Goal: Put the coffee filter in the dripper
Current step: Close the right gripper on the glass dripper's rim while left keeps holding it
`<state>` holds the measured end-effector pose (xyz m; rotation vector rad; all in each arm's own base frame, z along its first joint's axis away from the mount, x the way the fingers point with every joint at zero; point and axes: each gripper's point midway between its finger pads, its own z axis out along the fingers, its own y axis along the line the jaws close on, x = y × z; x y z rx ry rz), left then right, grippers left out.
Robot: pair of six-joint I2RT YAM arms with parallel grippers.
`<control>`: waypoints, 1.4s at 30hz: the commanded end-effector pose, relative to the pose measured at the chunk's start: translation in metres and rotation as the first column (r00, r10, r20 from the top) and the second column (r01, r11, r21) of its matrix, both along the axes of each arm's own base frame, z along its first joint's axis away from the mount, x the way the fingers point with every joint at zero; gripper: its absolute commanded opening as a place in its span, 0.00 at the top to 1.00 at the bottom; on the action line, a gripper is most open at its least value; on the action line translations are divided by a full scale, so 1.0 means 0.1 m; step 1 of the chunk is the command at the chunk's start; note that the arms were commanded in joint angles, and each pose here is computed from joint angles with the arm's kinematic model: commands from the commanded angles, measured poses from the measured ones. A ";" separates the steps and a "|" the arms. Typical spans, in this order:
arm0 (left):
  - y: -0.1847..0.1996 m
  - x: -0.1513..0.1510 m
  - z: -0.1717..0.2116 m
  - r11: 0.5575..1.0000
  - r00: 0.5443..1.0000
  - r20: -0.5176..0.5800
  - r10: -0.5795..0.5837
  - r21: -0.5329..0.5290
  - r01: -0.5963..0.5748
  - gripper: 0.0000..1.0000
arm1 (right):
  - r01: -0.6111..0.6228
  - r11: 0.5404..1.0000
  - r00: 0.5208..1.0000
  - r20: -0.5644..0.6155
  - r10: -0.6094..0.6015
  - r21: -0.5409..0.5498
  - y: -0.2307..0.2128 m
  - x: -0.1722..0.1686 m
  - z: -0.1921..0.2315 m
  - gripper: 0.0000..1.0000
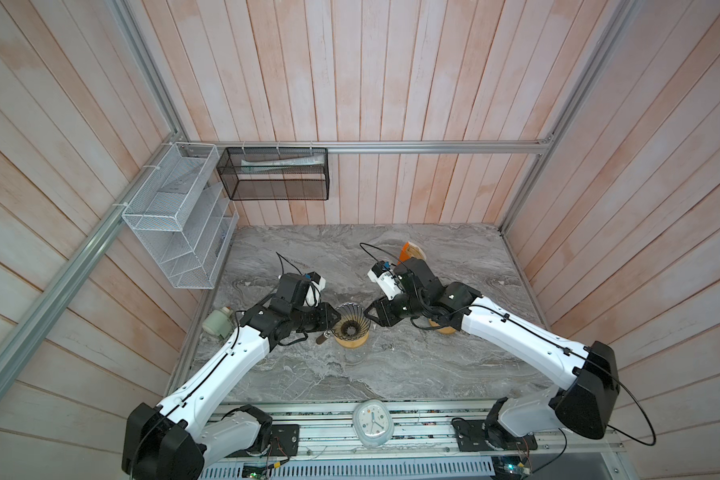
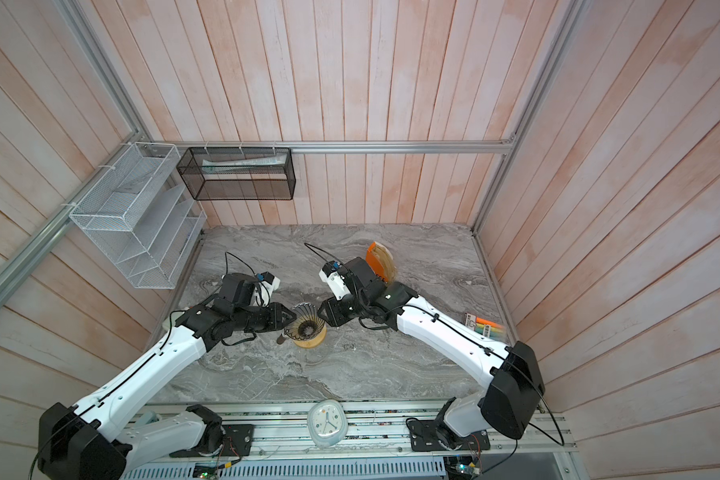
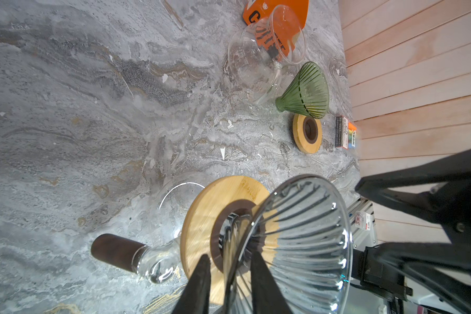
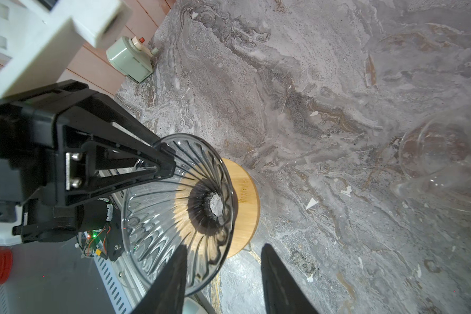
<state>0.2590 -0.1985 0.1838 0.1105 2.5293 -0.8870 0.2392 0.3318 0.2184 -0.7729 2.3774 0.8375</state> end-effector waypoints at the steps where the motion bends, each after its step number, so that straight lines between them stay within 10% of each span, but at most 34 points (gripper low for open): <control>1: 0.02 -0.02 0.09 1.000 0.999 0.035 0.005 0.001 -0.005 0.68 | -0.021 1.000 1.000 -0.021 0.021 -0.022 0.00 -0.06 -0.10 0.54; 28: 0.07 -0.09 0.12 1.000 0.999 0.042 -0.002 0.017 0.001 0.88 | -0.014 0.997 0.999 -0.032 0.011 -0.072 0.02 -0.02 -0.30 0.79; 42: 0.08 -0.07 0.09 0.999 0.999 0.037 -0.004 0.035 0.002 0.91 | -0.013 0.996 1.000 -0.016 0.012 -0.091 0.08 0.07 -0.29 0.74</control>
